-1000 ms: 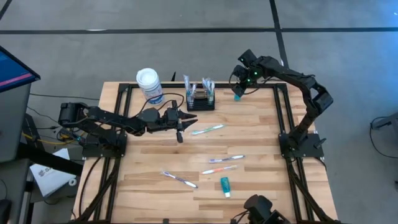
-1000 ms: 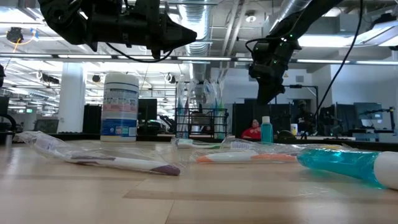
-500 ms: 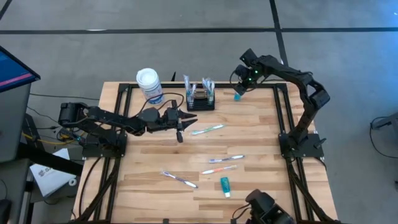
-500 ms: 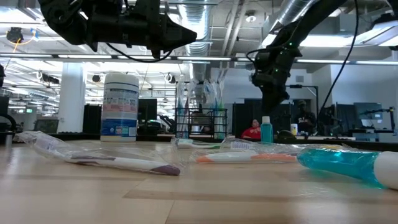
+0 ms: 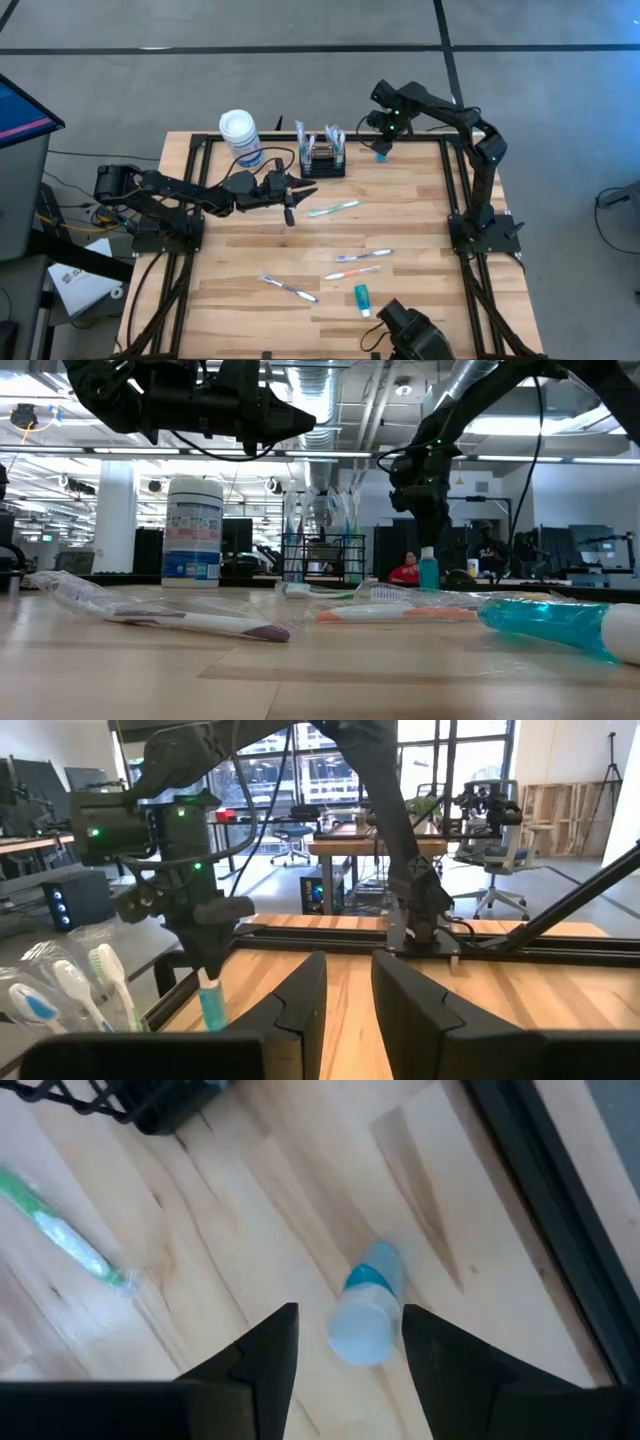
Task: Pick & Place toothbrushing station
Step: Put the top blue mouthwash into the black wire organizer
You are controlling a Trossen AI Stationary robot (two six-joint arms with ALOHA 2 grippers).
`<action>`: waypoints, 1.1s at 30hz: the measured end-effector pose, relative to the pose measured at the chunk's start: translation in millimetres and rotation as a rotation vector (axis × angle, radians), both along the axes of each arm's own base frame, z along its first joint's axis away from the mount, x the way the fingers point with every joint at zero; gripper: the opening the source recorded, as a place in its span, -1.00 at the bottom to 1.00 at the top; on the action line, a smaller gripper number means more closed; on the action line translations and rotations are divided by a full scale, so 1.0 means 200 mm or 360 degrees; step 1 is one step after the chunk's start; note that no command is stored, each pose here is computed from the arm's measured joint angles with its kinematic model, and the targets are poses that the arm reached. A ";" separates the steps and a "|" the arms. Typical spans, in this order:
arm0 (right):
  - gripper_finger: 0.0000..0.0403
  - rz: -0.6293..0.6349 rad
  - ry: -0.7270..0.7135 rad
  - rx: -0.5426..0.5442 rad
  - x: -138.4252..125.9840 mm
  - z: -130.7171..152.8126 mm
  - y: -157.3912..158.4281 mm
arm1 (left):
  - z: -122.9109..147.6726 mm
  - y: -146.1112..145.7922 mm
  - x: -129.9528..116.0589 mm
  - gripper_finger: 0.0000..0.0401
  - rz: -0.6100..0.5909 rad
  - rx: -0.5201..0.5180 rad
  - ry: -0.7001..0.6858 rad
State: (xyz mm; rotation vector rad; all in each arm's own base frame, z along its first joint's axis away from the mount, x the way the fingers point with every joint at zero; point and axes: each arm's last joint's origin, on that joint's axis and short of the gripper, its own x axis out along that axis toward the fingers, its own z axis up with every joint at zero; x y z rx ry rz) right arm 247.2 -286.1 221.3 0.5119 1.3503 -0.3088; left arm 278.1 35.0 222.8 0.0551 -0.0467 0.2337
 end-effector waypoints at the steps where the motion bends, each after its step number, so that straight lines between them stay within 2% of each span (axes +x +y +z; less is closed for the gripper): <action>1: -0.15 0.0014 0.0002 0.0000 0.01 -0.01 0.00 | 0.00 0.00 0.00 -0.62 0.0000 0.0004 0.0001; 8: -0.17 0.0060 0.0079 -0.0108 0.03 -0.01 0.01 | 0.00 0.00 0.00 -0.62 0.0003 0.0064 0.0020; 33: -0.19 0.0137 0.0072 -0.0130 0.03 -0.04 0.01 | 0.00 0.00 0.00 -0.62 0.0002 0.0063 0.0029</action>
